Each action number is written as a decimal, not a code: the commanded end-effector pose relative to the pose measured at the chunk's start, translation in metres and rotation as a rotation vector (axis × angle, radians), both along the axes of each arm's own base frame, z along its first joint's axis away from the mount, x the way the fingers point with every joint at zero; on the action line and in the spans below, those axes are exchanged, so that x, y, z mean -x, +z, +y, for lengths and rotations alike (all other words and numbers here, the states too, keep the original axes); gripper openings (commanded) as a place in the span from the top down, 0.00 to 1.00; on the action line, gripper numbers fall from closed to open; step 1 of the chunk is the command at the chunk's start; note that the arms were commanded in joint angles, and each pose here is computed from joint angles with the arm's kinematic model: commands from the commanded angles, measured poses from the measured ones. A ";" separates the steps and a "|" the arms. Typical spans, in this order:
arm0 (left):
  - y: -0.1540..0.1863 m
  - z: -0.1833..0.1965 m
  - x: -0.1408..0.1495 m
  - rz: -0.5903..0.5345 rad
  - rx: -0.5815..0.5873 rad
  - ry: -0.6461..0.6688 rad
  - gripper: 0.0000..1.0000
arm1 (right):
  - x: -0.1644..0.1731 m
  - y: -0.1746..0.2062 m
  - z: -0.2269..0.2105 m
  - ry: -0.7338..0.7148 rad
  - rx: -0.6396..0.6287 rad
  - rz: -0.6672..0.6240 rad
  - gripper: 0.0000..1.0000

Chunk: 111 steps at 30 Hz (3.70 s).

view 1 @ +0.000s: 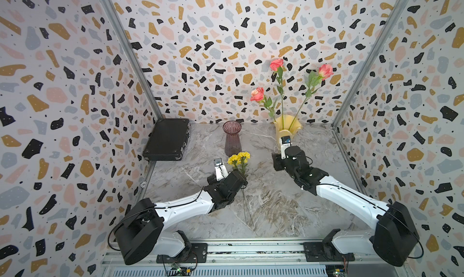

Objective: Arrange the flowers in different vases according to their colors
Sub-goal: Pick up the flower at the center of the board.

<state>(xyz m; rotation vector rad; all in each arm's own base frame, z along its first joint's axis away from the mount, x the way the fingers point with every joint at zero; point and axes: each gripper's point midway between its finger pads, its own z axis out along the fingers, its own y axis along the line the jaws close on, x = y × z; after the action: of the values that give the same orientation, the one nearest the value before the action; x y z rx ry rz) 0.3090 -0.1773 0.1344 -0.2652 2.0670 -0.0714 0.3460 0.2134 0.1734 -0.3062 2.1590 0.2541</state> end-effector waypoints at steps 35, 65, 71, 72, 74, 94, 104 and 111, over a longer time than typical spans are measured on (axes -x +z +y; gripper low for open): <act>-0.038 0.095 0.004 0.005 0.372 0.257 0.01 | 0.103 -0.101 0.136 0.511 -0.057 0.440 0.51; -0.045 0.075 -0.005 0.086 0.366 0.191 0.01 | 0.115 -0.129 0.156 0.536 0.062 0.460 0.75; -0.048 0.069 -0.007 0.108 0.365 0.173 0.01 | 0.115 -0.127 0.157 0.536 0.053 0.459 0.83; -0.048 0.069 -0.008 0.109 0.366 0.171 0.01 | 0.115 -0.127 0.157 0.536 0.052 0.458 0.84; -0.048 0.067 -0.008 0.112 0.365 0.166 0.01 | 0.115 -0.126 0.157 0.537 0.048 0.456 0.91; -0.045 0.077 -0.006 0.096 0.354 0.209 0.01 | 0.107 -0.067 0.141 0.497 -0.112 0.174 1.00; -0.054 0.103 0.004 0.138 0.335 0.416 0.01 | 0.098 -0.029 0.107 0.387 -0.197 -0.054 1.00; -0.053 0.101 0.004 0.139 0.358 0.415 0.01 | 0.093 -0.009 0.085 0.337 -0.190 -0.195 1.00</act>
<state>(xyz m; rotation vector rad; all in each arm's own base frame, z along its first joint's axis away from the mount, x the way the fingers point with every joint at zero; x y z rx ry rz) 0.3026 -0.0804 0.0750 -0.9041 2.1166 -0.1765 0.2434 0.3032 0.1366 -0.6126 1.9828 0.6245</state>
